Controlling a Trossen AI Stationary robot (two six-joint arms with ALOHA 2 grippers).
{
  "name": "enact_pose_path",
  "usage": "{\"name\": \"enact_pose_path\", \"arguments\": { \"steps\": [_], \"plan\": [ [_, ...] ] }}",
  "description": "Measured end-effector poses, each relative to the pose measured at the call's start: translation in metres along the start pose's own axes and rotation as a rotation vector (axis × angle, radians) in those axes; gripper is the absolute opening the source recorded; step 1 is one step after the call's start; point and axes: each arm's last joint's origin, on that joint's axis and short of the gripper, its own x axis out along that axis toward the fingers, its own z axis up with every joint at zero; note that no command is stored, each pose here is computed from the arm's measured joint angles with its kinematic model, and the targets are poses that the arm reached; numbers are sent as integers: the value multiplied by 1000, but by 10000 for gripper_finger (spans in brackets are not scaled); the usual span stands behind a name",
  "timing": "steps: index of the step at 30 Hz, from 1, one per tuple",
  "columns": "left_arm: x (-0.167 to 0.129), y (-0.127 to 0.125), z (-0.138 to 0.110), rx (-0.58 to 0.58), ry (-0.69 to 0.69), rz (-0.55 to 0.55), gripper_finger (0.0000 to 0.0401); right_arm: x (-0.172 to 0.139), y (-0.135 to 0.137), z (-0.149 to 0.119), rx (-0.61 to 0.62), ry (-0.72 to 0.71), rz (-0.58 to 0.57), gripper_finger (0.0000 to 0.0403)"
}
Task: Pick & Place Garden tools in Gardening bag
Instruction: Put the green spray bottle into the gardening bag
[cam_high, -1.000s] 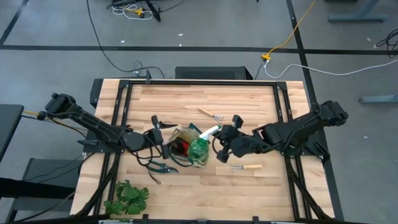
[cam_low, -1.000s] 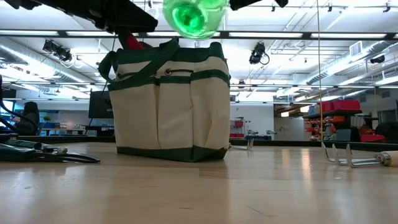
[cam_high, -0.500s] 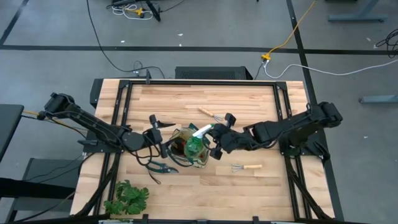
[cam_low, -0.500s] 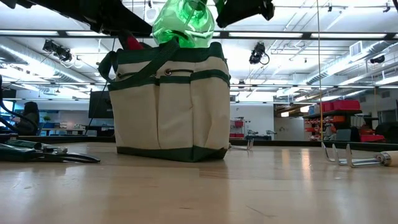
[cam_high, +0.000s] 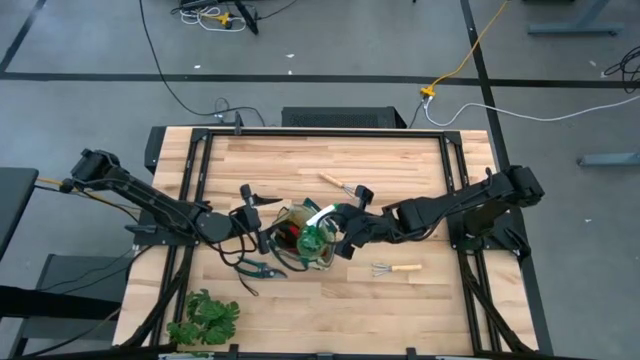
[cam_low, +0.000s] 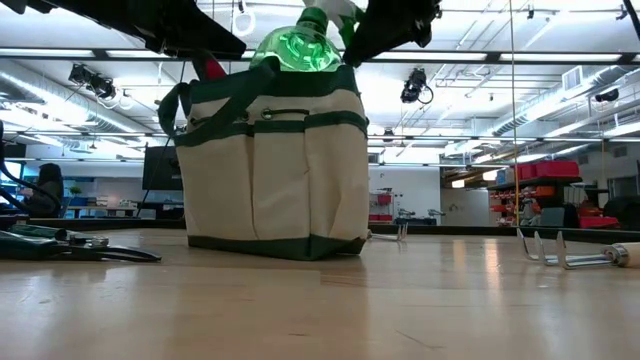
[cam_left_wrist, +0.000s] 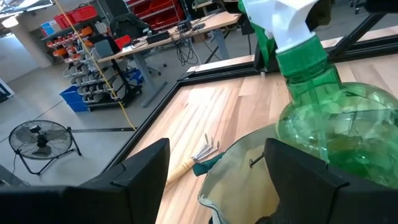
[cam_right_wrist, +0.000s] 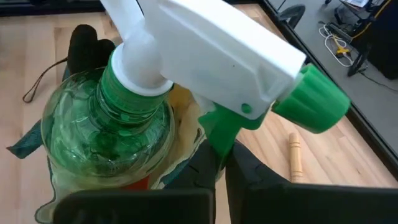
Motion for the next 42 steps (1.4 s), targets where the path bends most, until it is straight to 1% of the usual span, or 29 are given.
{"name": "enact_pose_path", "arguments": {
  "steps": [8, 12, 22, 27, 30, 37, 42],
  "plan": [
    [0, 0, 0, 1, 2, 0, 270, -1, -4, -7, -40, 62, -49, 4],
    [0, 0, 0, 1, 2, 0, 270, -1, -5, -8, -39, 69, -57, 4],
    [0, 0, 0, 1, 1, -1, 270, -1, -5, -8, -93, 76, -47, 4],
    [0, 0, 0, 0, 1, -1, 270, -1, -3, -9, -100, 86, -16, 4],
    [0, 0, 0, 0, 1, -1, 270, -1, 0, -11, -125, 92, -10, 4],
    [0, 0, 0, 0, 1, -1, 270, 11, 7, -18, -156, 133, -4, 4],
    [0, 0, -1, 3, 3, -1, 270, 15, 11, -20, -166, 131, 2, 4]
  ]
}}
